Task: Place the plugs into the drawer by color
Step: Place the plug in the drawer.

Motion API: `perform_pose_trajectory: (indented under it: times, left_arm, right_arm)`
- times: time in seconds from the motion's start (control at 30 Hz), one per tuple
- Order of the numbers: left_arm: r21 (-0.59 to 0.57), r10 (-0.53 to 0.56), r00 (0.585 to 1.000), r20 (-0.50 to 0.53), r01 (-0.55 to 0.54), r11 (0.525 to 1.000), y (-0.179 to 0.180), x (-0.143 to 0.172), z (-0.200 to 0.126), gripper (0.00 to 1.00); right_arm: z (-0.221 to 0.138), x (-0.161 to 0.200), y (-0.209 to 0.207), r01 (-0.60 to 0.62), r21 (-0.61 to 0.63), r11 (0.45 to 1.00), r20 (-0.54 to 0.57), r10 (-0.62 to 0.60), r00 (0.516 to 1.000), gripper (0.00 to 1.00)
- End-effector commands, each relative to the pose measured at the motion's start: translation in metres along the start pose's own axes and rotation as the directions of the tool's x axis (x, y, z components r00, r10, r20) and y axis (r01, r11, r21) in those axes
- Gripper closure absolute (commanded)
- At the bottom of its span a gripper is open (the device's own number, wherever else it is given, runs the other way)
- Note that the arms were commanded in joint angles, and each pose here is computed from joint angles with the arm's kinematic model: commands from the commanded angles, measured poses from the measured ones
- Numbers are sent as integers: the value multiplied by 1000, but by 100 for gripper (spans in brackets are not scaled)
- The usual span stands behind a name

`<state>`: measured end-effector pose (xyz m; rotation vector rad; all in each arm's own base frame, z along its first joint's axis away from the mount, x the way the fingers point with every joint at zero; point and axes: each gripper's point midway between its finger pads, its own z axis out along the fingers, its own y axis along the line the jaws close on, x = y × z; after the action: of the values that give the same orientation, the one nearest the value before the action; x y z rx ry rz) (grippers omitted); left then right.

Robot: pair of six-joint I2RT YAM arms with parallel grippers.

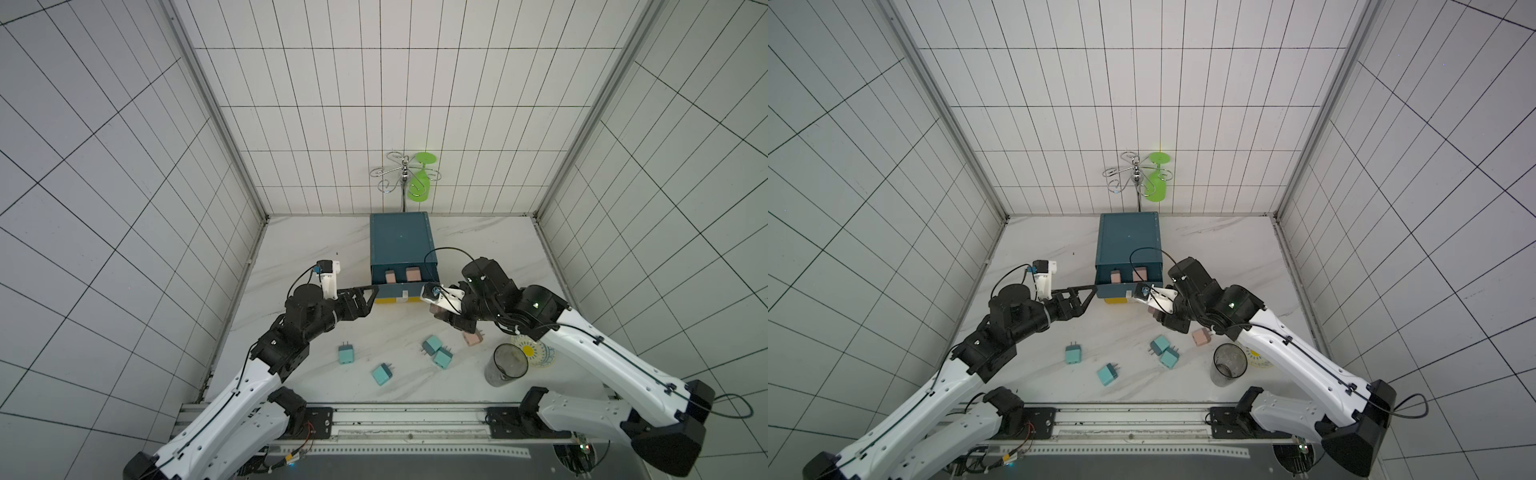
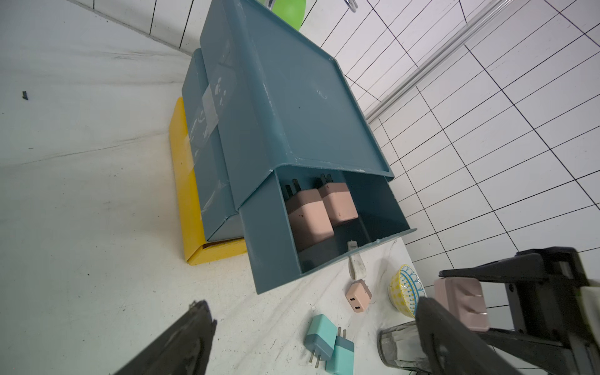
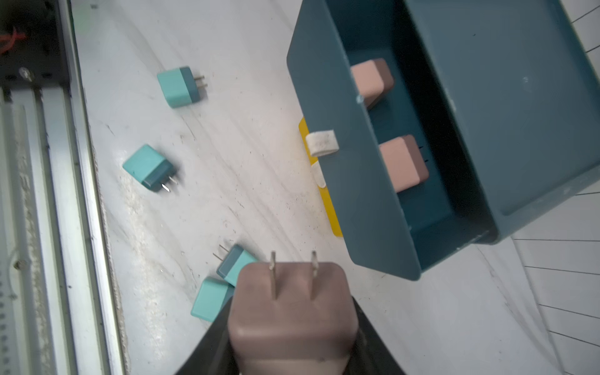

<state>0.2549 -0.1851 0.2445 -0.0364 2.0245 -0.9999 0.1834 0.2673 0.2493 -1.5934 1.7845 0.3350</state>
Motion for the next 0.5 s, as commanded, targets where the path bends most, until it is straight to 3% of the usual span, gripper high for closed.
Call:
perform_pose_trajectory:
  times: [0.0, 0.07, 0.13, 0.27, 0.33, 0.47]
  left_arm:
    - [11, 16, 1000, 4, -16, 1000, -3, -4, 6, 1]
    - [7, 13, 1000, -19, -13, 1000, -1, -1, 12, 1]
    - [0, 15, 999, -34, -15, 1000, 0, 0, 13, 2]
    - [-13, 22, 999, -25, -22, 1000, 2, -1, 12, 3]
    - [-17, 24, 999, -26, -24, 1000, 3, 0, 14, 3]
    - [-26, 28, 999, -29, -29, 999, 5, 1, 15, 4]
  right_arm:
    - [-20, -64, -21, -193, 11, 981, 202, 187, 961, 94]
    - [-25, -79, -45, -329, 77, 941, 238, 303, 923, 90]
    - [-26, -85, -66, -430, 139, 892, 233, 393, 890, 94]
    - [-14, -74, -95, -580, 274, 768, 125, 569, 813, 100]
    - [-7, -72, -97, -622, 289, 728, 72, 632, 772, 100]
    - [22, -80, -89, -677, 210, 706, 7, 691, 723, 100]
